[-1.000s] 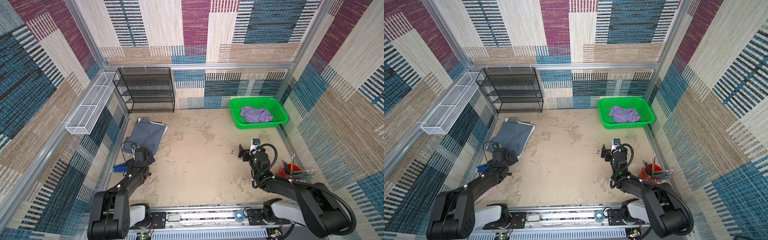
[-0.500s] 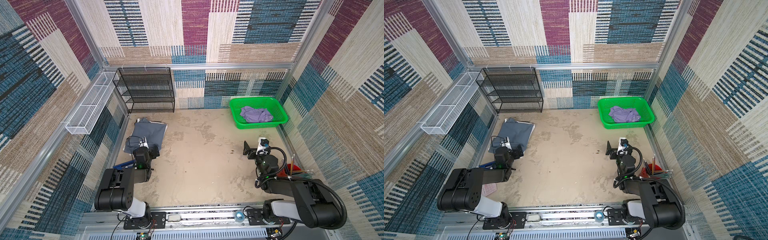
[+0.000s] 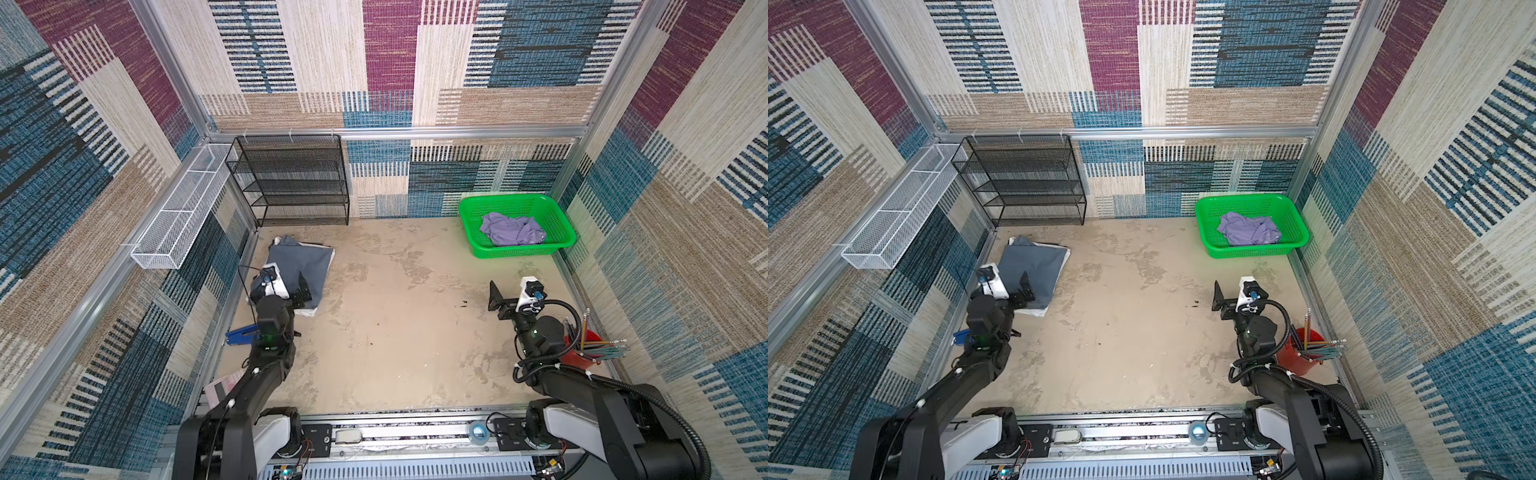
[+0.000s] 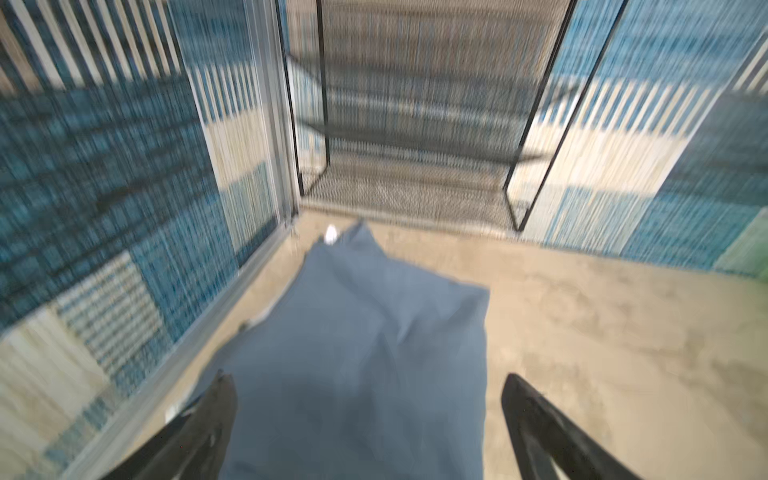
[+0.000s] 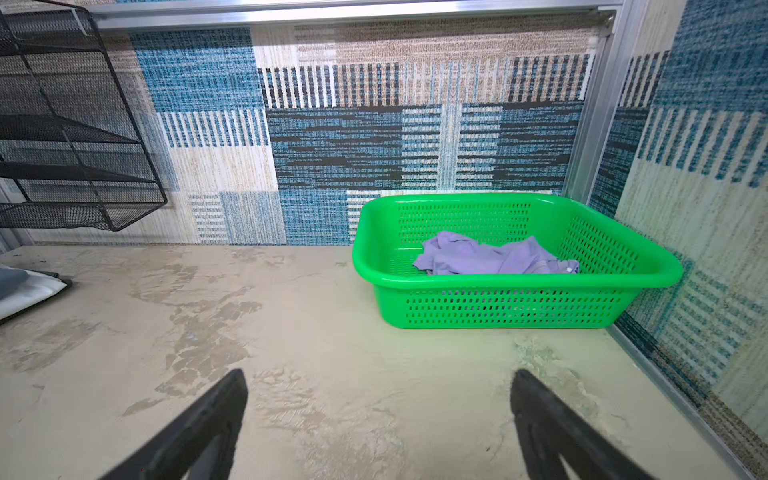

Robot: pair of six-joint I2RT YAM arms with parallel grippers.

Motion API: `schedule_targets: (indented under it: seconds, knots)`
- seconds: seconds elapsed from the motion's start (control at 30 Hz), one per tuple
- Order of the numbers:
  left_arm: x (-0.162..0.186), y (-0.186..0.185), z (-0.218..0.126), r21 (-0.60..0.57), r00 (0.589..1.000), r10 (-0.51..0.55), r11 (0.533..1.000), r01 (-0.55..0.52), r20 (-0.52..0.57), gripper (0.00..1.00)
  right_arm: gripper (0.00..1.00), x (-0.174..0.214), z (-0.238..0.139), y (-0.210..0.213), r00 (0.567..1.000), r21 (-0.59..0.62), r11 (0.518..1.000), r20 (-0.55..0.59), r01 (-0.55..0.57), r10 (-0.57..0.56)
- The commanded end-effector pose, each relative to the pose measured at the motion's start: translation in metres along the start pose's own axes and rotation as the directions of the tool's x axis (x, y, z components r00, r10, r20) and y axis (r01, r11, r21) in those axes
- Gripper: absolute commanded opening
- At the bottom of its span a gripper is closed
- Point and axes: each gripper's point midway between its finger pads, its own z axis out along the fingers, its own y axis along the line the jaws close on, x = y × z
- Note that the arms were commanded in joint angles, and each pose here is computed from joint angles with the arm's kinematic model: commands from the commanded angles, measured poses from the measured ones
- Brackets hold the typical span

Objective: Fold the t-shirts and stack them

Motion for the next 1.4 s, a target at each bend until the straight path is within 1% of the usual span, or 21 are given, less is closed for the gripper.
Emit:
schedule_targets:
  seconds: [0.0,0.03,0.07,0.1,0.17,0.2,0.3,0.47,0.53,0.57,0.63,0.7,0.77,0.8,0.9,0.97,1.07,1.2,1.3,1.33,1.37]
  knots:
    - [0.048,0.002,-0.001,-0.029,0.952,-0.034,0.999,0.027,-0.304,0.99,0.99,0.008,0.007,-0.002,0.999,0.011,1.0,-0.037,-0.02,0.02]
    - [0.06,-0.002,0.006,-0.019,0.925,-0.047,0.999,0.043,-0.378,0.99,0.99,0.011,0.009,-0.001,0.999,0.009,1.0,-0.048,-0.02,0.021]
    - [0.075,-0.007,0.013,-0.007,0.887,-0.054,0.998,0.057,-0.458,0.99,0.99,0.015,0.011,-0.001,0.998,0.007,1.0,-0.061,-0.023,0.024]
    - [0.093,-0.013,0.021,0.007,0.841,-0.055,0.998,0.07,-0.539,0.97,0.99,0.019,0.013,0.0,0.997,0.005,1.0,-0.076,-0.026,0.026]
    - [0.123,-0.019,0.029,0.011,0.749,-0.049,0.997,0.075,-0.661,0.94,0.99,0.023,0.015,-0.001,0.995,0.009,0.999,-0.099,-0.031,0.032]
    - [0.137,-0.018,0.031,0.0,0.701,-0.048,0.998,0.068,-0.712,0.93,0.99,0.025,0.016,-0.002,0.993,0.014,0.999,-0.112,-0.03,0.031]
    - [0.162,-0.013,0.035,-0.033,0.599,-0.055,0.998,0.047,-0.799,0.85,0.99,0.027,0.017,-0.006,0.992,0.037,0.999,-0.123,-0.028,0.033]
    - [0.191,-0.002,0.024,-0.078,0.473,-0.075,0.997,0.012,-0.878,0.75,0.99,0.03,0.021,-0.001,0.989,0.007,1.0,-0.146,-0.025,0.026]
    - [0.198,0.001,0.015,-0.091,0.436,-0.086,0.996,0.008,-0.896,0.68,0.99,0.03,0.021,-0.001,0.989,0.006,1.0,-0.147,-0.019,0.019]
    - [0.199,0.002,0.012,-0.097,0.427,-0.091,0.995,0.008,-0.9,0.66,0.99,0.031,0.021,-0.001,0.989,0.007,1.0,-0.148,-0.014,0.015]
    - [0.198,0.002,0.004,-0.099,0.431,-0.096,0.995,0.017,-0.897,0.64,0.99,0.031,0.023,-0.002,0.988,0.008,1.0,-0.151,-0.01,0.011]
    - [0.194,0.004,-0.002,-0.108,0.446,-0.105,0.994,0.019,-0.889,0.63,0.99,0.032,0.025,-0.001,0.987,0.006,1.0,-0.158,-0.008,0.009]
    - [0.189,0.004,-0.005,-0.116,0.473,-0.116,0.993,0.029,-0.873,0.63,0.99,0.034,0.027,-0.002,0.986,0.009,1.0,-0.168,-0.007,0.009]
    - [0.186,0.004,-0.005,-0.115,0.493,-0.121,0.992,0.042,-0.861,0.63,0.99,0.035,0.028,-0.003,0.985,0.019,1.0,-0.172,-0.009,0.012]
    - [0.179,0.001,-0.004,-0.098,0.529,-0.116,0.993,0.061,-0.84,0.65,0.99,0.038,0.032,-0.013,0.982,0.072,0.997,-0.187,-0.014,0.027]
    - [0.17,0.001,0.004,-0.083,0.578,-0.108,0.994,0.069,-0.809,0.68,0.99,0.037,0.033,-0.015,0.982,0.085,0.996,-0.185,-0.017,0.032]
    - [0.151,0.003,0.017,-0.067,0.679,-0.108,0.994,0.087,-0.726,0.71,0.99,0.035,0.034,-0.017,0.985,0.094,0.996,-0.169,-0.013,0.029]
    - [0.124,0.011,0.032,-0.053,0.836,-0.067,0.998,0.046,-0.545,0.81,0.99,0.036,0.025,-0.022,0.983,0.113,0.994,-0.18,-0.009,0.029]
    - [0.115,0.006,0.041,0.003,0.903,-0.027,0.999,0.032,-0.429,0.85,0.99,0.036,0.016,-0.015,0.982,0.075,0.996,-0.181,-0.04,0.053]
    - [0.12,0.008,0.042,0.004,0.896,-0.001,1.0,0.003,-0.443,0.87,0.99,0.035,0.014,-0.014,0.983,0.069,0.997,-0.175,-0.044,0.055]
    - [0.124,0.011,0.044,-0.012,0.898,0.001,1.0,-0.007,-0.44,0.89,0.99,0.035,0.014,-0.014,0.983,0.07,0.997,-0.172,-0.045,0.057]
